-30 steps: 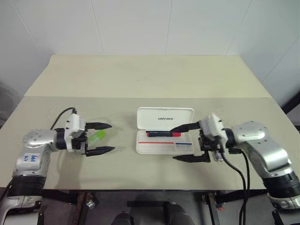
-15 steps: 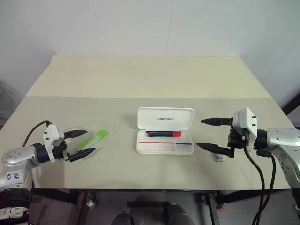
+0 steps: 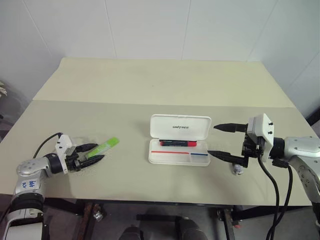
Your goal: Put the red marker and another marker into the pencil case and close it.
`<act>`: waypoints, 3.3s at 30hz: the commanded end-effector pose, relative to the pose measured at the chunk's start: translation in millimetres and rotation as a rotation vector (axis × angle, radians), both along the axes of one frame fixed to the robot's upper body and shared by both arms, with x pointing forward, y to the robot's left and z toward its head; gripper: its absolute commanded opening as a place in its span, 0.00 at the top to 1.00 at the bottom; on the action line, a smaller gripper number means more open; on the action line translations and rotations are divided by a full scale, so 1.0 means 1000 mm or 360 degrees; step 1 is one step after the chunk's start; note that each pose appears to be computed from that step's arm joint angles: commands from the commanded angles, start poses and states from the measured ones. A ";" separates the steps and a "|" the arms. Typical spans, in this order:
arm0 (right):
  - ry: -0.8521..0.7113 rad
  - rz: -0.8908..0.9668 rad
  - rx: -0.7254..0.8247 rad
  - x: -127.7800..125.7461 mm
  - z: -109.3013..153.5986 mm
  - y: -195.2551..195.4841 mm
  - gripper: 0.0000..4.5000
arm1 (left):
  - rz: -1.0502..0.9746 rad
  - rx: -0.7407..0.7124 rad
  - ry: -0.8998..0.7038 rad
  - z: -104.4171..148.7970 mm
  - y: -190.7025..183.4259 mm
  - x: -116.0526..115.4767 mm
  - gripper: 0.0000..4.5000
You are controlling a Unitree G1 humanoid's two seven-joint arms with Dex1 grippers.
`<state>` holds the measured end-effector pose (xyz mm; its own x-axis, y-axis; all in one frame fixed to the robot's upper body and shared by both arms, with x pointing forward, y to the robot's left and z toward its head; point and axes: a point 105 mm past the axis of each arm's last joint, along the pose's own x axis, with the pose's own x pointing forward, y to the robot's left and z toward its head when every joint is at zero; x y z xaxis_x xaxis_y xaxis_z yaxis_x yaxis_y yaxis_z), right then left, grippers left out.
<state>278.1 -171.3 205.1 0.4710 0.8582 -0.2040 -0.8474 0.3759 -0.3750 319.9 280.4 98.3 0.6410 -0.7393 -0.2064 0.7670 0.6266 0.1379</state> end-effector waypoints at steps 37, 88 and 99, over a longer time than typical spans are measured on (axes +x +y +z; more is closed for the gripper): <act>0.0080 -0.0282 0.0060 -0.007 -0.025 -0.047 0.00 | -0.0967 0.0123 -0.0215 0.061 -0.171 -0.001 0.76; 0.0221 -0.0782 0.0231 -0.028 -0.068 -0.066 0.00 | -0.1248 0.0049 -0.0186 0.070 -0.193 -0.020 0.01; 0.0292 -0.1073 0.0382 -0.027 -0.103 -0.078 0.00 | -0.0977 0.0117 -0.0271 0.089 -0.144 -0.002 0.01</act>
